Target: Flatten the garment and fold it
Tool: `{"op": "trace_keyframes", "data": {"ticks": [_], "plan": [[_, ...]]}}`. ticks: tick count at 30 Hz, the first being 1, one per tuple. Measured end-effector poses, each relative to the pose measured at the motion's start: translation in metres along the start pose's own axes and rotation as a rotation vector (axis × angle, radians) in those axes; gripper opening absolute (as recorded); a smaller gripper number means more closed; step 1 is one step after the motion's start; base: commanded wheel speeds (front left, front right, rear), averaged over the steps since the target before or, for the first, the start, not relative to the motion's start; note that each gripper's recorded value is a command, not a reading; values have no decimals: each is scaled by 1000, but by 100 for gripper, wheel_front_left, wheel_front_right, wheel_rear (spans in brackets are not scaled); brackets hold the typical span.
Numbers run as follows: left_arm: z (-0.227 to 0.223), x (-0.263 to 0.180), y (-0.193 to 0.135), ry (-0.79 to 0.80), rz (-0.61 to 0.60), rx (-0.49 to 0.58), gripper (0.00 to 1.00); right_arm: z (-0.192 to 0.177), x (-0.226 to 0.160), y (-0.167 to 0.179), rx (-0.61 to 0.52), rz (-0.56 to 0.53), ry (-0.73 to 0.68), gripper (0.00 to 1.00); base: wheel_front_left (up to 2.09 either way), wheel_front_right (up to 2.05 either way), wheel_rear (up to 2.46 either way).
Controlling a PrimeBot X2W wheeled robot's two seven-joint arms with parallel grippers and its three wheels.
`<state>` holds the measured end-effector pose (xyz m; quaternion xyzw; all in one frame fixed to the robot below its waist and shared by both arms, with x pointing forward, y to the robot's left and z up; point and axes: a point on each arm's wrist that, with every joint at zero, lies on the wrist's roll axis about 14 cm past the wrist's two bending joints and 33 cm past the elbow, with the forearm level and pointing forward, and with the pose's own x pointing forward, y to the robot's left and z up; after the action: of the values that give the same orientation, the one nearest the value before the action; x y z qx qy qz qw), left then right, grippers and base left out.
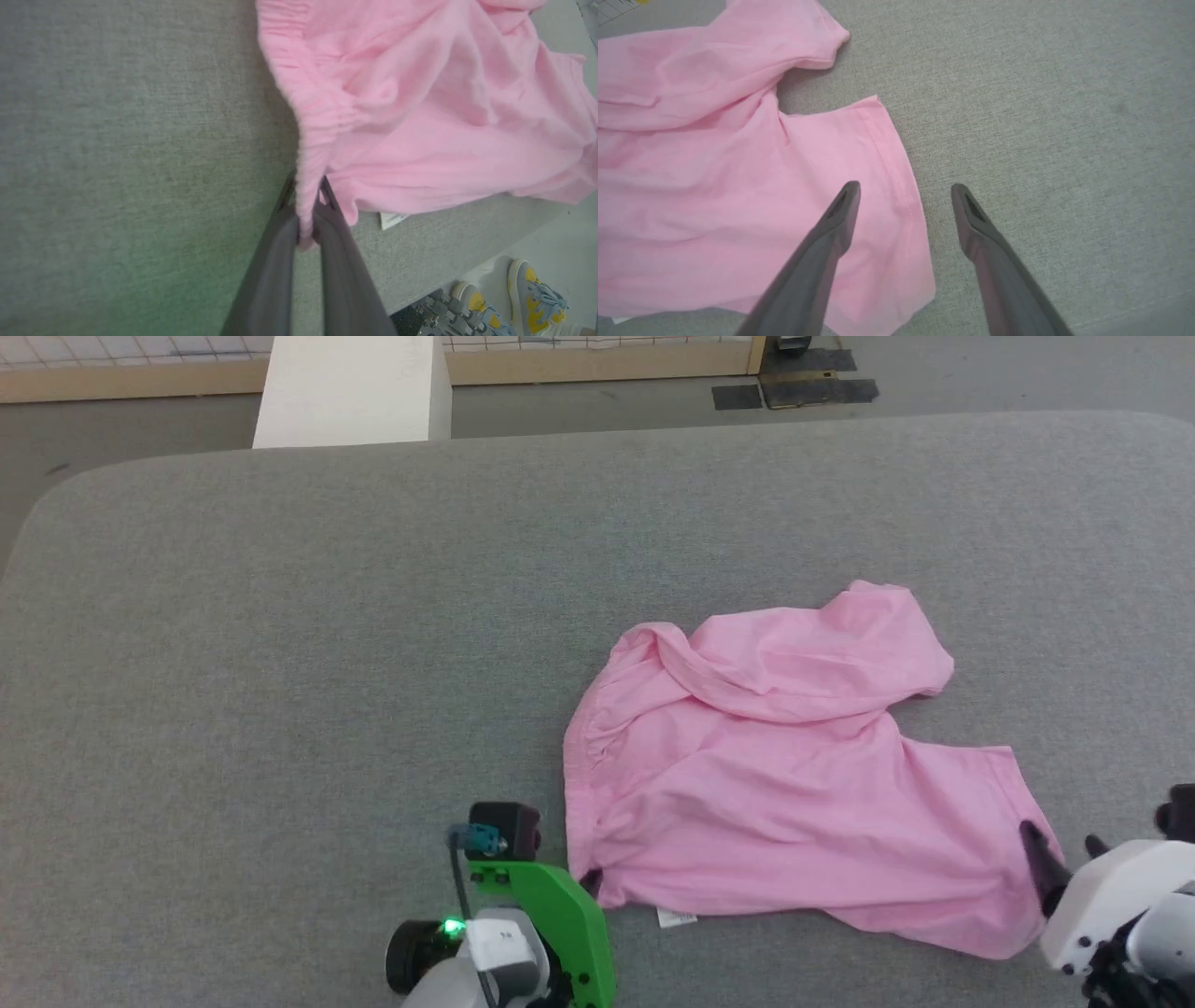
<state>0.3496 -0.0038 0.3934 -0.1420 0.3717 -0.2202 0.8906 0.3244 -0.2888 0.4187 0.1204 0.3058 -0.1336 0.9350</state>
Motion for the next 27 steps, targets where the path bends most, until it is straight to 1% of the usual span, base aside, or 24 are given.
{"op": "trace_keyframes", "data": {"ticks": [1,4,10,14,15,16,17,23,27], "plan": [[6,-1,-1,-25,-7,-15,0,-6,1,2,-20,-2,30,100,0,0,0],[17,-5,-8,-68,-29,-17,0,-24,6,6,-67,-1,111,100,0,0,0],[24,-8,-15,-94,-52,-18,0,-57,14,9,-126,-11,244,100,0,0,0],[23,-8,-15,-90,-51,-22,0,-64,20,12,-142,-4,282,100,0,0,0],[23,-8,-15,-90,-51,-23,0,-65,21,12,-141,-3,290,44,0,0,0],[23,-8,-14,-90,-50,-24,0,-65,21,13,-143,-1,293,7,0,0,0],[23,-8,-15,-92,-51,-25,0,-64,22,14,-143,3,295,0,0,0,0],[34,-12,-16,-137,-57,-36,0,-51,20,27,-126,55,273,0,0,0,0],[49,-18,-20,-190,-90,-80,0,-28,13,37,-95,106,226,0,0,0,0]]}}
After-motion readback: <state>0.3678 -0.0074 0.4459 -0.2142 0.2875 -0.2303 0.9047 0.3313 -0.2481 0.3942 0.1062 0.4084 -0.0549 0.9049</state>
